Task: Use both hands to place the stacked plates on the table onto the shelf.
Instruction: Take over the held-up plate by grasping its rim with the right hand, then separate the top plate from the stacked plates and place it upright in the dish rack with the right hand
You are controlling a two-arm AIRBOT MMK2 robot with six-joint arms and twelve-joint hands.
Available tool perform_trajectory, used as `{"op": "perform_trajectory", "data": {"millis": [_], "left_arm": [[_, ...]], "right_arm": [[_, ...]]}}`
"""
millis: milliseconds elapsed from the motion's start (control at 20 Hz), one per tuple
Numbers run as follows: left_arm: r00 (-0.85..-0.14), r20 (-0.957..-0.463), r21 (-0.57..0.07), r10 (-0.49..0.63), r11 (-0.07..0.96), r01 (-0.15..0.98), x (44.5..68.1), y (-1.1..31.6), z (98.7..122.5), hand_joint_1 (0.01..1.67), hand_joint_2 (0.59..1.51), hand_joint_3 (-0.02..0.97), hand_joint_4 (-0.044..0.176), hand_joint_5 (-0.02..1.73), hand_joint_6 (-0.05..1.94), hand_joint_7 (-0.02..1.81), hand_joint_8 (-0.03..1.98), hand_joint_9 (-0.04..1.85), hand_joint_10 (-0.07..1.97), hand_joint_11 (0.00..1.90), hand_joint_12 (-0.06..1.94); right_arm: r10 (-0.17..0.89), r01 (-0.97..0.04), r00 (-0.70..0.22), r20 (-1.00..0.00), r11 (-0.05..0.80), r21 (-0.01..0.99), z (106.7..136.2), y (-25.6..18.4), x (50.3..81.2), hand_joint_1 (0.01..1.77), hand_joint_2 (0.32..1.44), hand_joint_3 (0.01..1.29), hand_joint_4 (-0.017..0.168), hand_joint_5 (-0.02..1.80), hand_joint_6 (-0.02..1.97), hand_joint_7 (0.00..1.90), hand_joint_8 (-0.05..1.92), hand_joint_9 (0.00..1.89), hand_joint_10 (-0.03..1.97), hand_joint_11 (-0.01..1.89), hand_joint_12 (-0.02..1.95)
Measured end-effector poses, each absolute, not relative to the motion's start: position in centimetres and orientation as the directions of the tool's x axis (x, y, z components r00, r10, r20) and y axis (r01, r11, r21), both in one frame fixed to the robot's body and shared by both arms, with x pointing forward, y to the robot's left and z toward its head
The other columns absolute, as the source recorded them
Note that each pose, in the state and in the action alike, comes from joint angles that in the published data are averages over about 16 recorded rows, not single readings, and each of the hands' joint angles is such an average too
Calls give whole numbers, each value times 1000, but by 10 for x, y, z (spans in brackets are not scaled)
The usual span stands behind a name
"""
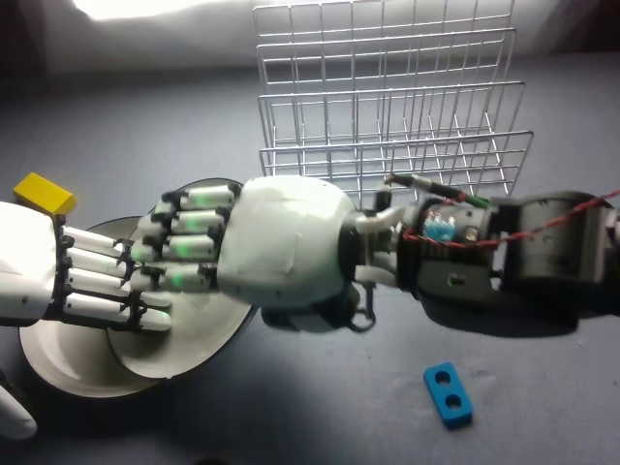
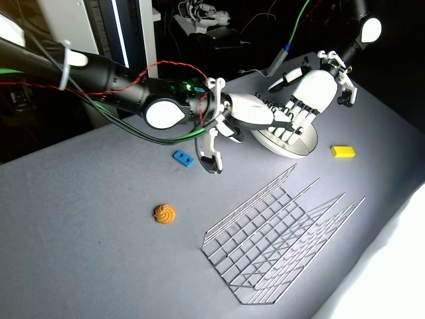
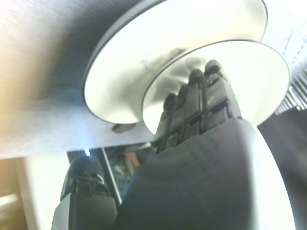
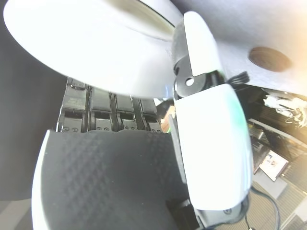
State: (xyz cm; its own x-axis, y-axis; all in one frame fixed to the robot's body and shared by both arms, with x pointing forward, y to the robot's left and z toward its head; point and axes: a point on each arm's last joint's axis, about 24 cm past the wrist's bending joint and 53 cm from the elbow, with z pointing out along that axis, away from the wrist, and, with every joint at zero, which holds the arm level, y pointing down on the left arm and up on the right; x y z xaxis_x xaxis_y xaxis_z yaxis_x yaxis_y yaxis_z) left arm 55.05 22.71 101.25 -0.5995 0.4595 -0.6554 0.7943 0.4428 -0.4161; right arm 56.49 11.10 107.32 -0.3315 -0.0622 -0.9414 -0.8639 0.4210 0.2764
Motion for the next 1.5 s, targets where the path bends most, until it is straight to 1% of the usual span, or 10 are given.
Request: {"op": "perform_trajectory", "data": {"millis": [200, 450, 550, 700, 950, 1050, 1200, 1300, 1400, 1500], "left_arm": [[-598, -656, -415, 461, 442, 795, 551, 227, 1013, 18, 1073, 21, 0, 6, 2, -11, -18, 22, 7, 15, -11], [-597, -656, -414, 462, 441, 796, 550, 227, 1013, 18, 1073, 21, 0, 5, 2, -11, -18, 22, 7, 15, -11], [-597, -656, -414, 462, 441, 796, 550, 227, 1013, 18, 1075, 21, 0, 3, 3, -11, -18, 22, 7, 16, -11], [-596, -657, -414, 461, 441, 797, 551, 227, 1013, 18, 1077, 21, 0, 0, 3, -11, -18, 21, 7, 16, -11], [-591, -663, -409, 459, 439, 800, 554, 226, 1016, 18, 1079, 21, 1, -1, 7, -8, -17, 22, 6, 15, -12], [-588, -670, -406, 453, 440, 801, 557, 224, 1019, 19, 1080, 21, 2, 1, 9, -5, -16, 22, 6, 15, -12], [-582, -686, -399, 437, 444, 803, 565, 223, 1028, 19, 1082, 21, 2, 3, 10, 1, -15, 22, 6, 15, -12], [-576, -697, -391, 426, 447, 804, 570, 223, 1035, 19, 1082, 21, 2, 7, 10, 5, -14, 22, 6, 15, -12], [-571, -709, -384, 413, 454, 804, 576, 224, 1043, 19, 1081, 21, 2, 10, 10, 8, -13, 22, 6, 15, -13], [-566, -722, -375, 397, 462, 803, 583, 227, 1053, 18, 1081, 22, 3, 14, 10, 11, -12, 22, 6, 15, -12]], "right_arm": [[-57, -863, -325, -944, 427, 271, 1070, 117, 573, 1156, 1099, 21, 2, 278, 24, 223, 16, 203, 24, 25, 706], [-40, -860, -318, -947, 433, 270, 1072, 119, 581, 1142, 1100, 20, 2, 457, 55, 451, 14, 438, 36, 110, 967], [-31, -860, -314, -949, 433, 270, 1074, 119, 582, 1137, 1095, 19, 2, 524, 135, 548, 42, 552, 40, 174, 1070], [-18, -861, -309, -951, 429, 272, 1078, 120, 583, 1129, 1083, 17, 2, 614, 317, 676, 129, 717, 46, 290, 1169], [4, -865, -299, -954, 422, 273, 1085, 121, 584, 1127, 1058, 13, 4, 719, 642, 820, 334, 934, 43, 498, 1197], [11, -867, -295, -955, 418, 273, 1087, 122, 583, 1131, 1045, 12, 6, 740, 771, 847, 434, 995, 41, 573, 1199], [20, -869, -291, -956, 413, 273, 1089, 123, 582, 1133, 1026, 11, 8, 744, 956, 861, 617, 1062, 40, 637, 1222], [24, -870, -291, -957, 410, 275, 1090, 123, 582, 1133, 1018, 11, 9, 747, 1029, 862, 725, 1091, 40, 661, 1229], [28, -870, -290, -957, 408, 276, 1091, 124, 582, 1133, 1014, 11, 9, 757, 1051, 867, 802, 1113, 44, 672, 1229], [32, -870, -290, -956, 407, 278, 1092, 124, 582, 1139, 1012, 11, 9, 768, 1040, 875, 841, 1109, 123, 674, 1228]]}}
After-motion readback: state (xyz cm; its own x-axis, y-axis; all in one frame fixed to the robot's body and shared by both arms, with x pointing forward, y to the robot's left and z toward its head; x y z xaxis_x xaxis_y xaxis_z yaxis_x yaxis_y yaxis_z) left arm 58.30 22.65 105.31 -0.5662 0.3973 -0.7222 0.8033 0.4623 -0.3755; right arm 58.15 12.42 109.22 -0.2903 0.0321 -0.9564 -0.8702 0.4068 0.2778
